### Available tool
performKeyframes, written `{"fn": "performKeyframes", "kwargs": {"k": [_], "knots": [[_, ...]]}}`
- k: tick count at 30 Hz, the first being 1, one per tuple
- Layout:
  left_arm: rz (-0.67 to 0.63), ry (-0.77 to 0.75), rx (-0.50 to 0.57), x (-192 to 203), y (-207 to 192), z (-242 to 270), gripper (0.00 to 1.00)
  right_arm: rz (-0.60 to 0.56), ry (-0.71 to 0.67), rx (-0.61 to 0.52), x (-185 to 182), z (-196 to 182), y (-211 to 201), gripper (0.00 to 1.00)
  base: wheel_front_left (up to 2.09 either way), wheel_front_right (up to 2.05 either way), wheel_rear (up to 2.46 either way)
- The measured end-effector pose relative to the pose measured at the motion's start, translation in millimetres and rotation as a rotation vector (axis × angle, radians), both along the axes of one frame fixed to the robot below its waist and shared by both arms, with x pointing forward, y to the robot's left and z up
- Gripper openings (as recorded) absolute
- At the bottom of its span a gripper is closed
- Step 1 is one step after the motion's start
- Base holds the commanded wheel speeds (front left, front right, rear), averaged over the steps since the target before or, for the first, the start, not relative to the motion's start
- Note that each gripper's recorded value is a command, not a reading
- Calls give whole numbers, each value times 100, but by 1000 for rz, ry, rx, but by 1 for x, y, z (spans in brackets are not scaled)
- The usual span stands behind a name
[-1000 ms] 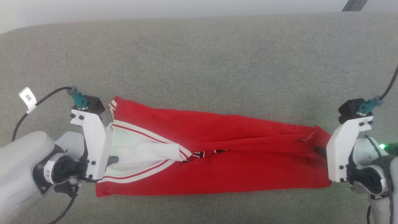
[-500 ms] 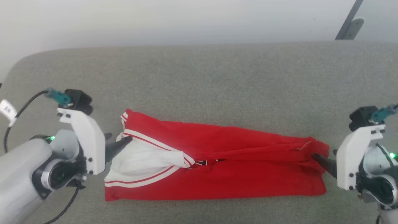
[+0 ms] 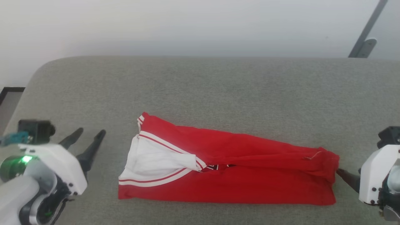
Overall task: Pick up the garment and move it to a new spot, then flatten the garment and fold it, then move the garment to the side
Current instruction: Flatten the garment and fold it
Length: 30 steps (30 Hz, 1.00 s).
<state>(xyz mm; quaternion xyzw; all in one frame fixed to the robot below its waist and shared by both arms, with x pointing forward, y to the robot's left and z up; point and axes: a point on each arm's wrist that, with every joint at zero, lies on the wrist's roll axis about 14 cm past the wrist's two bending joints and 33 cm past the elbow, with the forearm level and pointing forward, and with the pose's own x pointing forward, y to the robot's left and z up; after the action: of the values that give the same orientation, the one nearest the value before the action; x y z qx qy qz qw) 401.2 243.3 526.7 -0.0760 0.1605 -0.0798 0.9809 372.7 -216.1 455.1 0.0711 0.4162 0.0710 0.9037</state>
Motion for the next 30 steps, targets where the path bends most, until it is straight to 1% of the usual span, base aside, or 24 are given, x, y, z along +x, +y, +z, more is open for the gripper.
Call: {"fn": "performKeyframes", "kwargs": {"k": [5, 10, 14, 18, 22, 23, 24, 25, 26, 30], "knots": [[103, -52, -6, -14, 26, -4, 100, -18, 56, 3, 2, -17, -2, 100, 0, 0, 0], [194, -61, -10, -27, 49, -10, 100, -17, 102, 24, 11, -30, 5, 100, 0, 0, 0], [267, -121, -17, -32, 68, -2, 100, -8, 151, 42, 15, -44, 15, 100, 0, 0, 0], [313, -116, -15, -49, 79, -16, 100, 5, 205, 69, 16, -59, 29, 100, 0, 0, 0], [346, -133, -6, -59, 86, -22, 100, 26, 250, 88, 18, -72, 43, 100, 0, 0, 0], [359, -139, -18, -60, 87, -22, 100, 40, 260, 85, 17, -74, 47, 100, 0, 0, 0], [363, -143, -19, -62, 88, -23, 100, 53, 268, 92, 17, -76, 51, 98, 0, 0, 0], [367, -146, -19, -64, 89, -24, 100, 66, 269, 96, 18, -76, 56, 59, 0, 0, 0], [377, -148, -25, -65, 90, -25, 100, 87, 266, 100, 19, -75, 61, 0, 0, 0, 0], [386, -163, -29, -68, 91, -27, 100, 113, 248, 130, 21, -74, 71, 0, 0, 0, 0]]}}
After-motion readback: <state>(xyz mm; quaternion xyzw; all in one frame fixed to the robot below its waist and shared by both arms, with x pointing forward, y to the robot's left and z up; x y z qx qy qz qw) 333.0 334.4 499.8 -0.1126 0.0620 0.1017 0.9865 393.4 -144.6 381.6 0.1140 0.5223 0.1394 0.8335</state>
